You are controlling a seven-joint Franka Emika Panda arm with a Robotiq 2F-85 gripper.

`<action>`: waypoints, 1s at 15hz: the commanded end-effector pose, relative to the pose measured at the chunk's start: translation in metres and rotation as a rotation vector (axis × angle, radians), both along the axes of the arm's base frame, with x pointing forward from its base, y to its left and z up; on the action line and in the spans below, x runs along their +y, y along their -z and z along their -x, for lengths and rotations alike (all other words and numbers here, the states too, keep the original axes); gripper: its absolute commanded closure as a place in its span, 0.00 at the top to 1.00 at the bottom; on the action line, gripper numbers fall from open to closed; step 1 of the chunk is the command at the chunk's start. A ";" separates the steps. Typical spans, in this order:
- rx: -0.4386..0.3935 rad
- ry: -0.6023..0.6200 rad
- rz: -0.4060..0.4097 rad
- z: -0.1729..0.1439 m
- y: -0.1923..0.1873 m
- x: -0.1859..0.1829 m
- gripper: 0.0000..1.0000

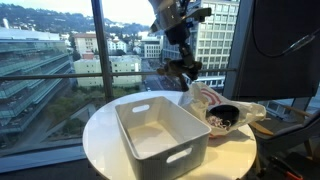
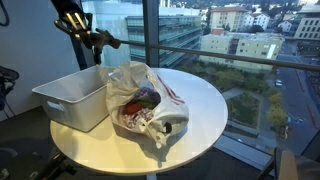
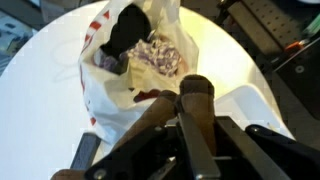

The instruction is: Pick up the brown toy from the plastic and put it in the white basket, pick up the orange toy from the plastic and put in the white basket, pick up the black bowl with the checked shirt from the plastic and put it in the white basket, pick up the silver object from the plastic and put it in the white basket

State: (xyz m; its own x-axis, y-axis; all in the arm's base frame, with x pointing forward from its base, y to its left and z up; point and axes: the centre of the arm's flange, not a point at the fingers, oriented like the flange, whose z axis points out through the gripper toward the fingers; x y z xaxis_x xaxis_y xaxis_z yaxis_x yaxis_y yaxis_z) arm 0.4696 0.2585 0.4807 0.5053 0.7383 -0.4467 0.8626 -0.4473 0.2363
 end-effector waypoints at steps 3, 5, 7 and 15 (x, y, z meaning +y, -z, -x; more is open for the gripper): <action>-0.115 -0.242 -0.079 -0.046 0.040 0.040 0.49; -0.087 -0.271 -0.134 -0.050 0.042 0.038 0.65; -0.084 -0.236 -0.129 -0.056 0.038 0.021 0.81; 0.082 0.222 -0.240 -0.082 0.057 -0.182 1.00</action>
State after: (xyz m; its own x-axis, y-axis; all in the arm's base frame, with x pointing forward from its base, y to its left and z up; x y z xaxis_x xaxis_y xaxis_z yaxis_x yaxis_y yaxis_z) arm 0.5573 0.1466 0.4309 0.5733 0.7579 -0.3112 0.8154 -0.5650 0.1260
